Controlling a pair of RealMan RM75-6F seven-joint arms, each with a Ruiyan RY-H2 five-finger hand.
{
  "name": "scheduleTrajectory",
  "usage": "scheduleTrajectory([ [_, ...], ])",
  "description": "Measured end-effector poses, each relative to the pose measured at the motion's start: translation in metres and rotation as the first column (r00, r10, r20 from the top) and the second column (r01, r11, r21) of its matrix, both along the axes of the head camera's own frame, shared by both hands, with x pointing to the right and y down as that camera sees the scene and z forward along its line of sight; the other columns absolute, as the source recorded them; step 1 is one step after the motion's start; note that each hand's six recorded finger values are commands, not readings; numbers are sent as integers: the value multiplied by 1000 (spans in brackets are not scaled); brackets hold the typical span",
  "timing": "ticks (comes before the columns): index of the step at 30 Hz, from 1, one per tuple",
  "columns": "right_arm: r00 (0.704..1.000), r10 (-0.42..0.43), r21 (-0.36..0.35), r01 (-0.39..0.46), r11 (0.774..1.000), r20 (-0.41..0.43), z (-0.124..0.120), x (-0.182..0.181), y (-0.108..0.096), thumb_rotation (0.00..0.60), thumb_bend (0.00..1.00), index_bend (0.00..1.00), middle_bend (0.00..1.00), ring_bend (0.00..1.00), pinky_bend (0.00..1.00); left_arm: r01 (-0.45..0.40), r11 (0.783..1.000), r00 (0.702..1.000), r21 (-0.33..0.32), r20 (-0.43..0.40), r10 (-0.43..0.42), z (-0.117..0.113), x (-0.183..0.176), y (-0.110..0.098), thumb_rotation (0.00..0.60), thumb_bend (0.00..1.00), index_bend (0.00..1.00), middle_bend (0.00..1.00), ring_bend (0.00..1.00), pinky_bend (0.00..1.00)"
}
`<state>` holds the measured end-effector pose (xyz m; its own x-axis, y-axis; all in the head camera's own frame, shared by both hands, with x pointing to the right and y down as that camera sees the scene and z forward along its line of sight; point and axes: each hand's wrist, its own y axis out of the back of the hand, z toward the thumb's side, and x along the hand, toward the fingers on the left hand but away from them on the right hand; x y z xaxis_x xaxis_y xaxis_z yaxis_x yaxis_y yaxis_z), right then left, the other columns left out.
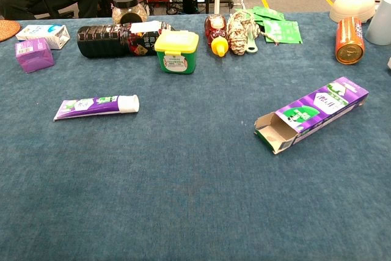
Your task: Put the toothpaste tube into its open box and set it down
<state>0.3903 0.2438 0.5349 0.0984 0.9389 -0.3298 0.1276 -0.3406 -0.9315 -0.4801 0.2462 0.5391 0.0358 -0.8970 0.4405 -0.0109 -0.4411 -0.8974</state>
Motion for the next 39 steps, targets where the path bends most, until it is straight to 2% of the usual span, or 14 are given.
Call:
scheduleTrajectory([
  [7, 1000, 20, 11, -20, 1000, 17, -4, 3, -5, 600, 0, 31, 0, 0, 0, -27, 999, 1000, -45, 8, 28, 11, 4, 0, 600, 33, 0, 0, 0, 0],
  [12, 1000, 18, 14, -18, 1000, 6, -4, 4, -6, 600, 0, 32, 0, 0, 0, -61, 994, 998, -85, 4, 62, 24, 10, -8, 600, 37, 0, 0, 0, 0],
  [15, 1000, 17, 16, -17, 1000, -4, -3, 4, -7, 600, 0, 32, 0, 0, 0, -101, 987, 995, -125, -1, 102, 37, 19, -20, 600, 55, 0, 0, 0, 0],
  [19, 1000, 17, 5, -17, 1000, -5, 0, 4, -7, 600, 0, 32, 0, 0, 0, -179, 965, 984, -191, -36, 175, 60, 41, -38, 600, 76, 0, 0, 0, 13],
  [24, 1000, 4, -25, -4, 1000, -11, 7, 2, -3, 600, 0, 32, 0, 0, 0, -287, 920, 958, -268, -74, 278, 98, 74, -61, 600, 80, 0, 0, 0, 15],
  [26, 1000, 0, -30, -1, 1000, -12, 8, 1, -3, 600, 0, 32, 0, 0, 0, -309, 909, 951, -281, -87, 296, 114, 88, -69, 600, 88, 0, 0, 0, 25],
  [29, 1000, -1, -34, 0, 999, -11, 10, 0, -3, 600, 0, 31, 0, 0, 0, -321, 904, 947, -282, -107, 303, 130, 105, -81, 600, 119, 0, 0, 0, 107],
  [34, 1000, 5, -46, -5, 999, -7, 13, 1, -4, 600, 0, 32, 0, 0, 0, -323, 906, 945, -275, -133, 297, 143, 125, -91, 600, 154, 7, 0, 0, 137],
  [39, 1000, 4, -53, -4, 999, -4, 14, 0, -4, 600, 0, 32, 0, 0, 0, -316, 908, 948, -274, -139, 288, 153, 143, -100, 600, 202, 73, 11, 0, 172],
])
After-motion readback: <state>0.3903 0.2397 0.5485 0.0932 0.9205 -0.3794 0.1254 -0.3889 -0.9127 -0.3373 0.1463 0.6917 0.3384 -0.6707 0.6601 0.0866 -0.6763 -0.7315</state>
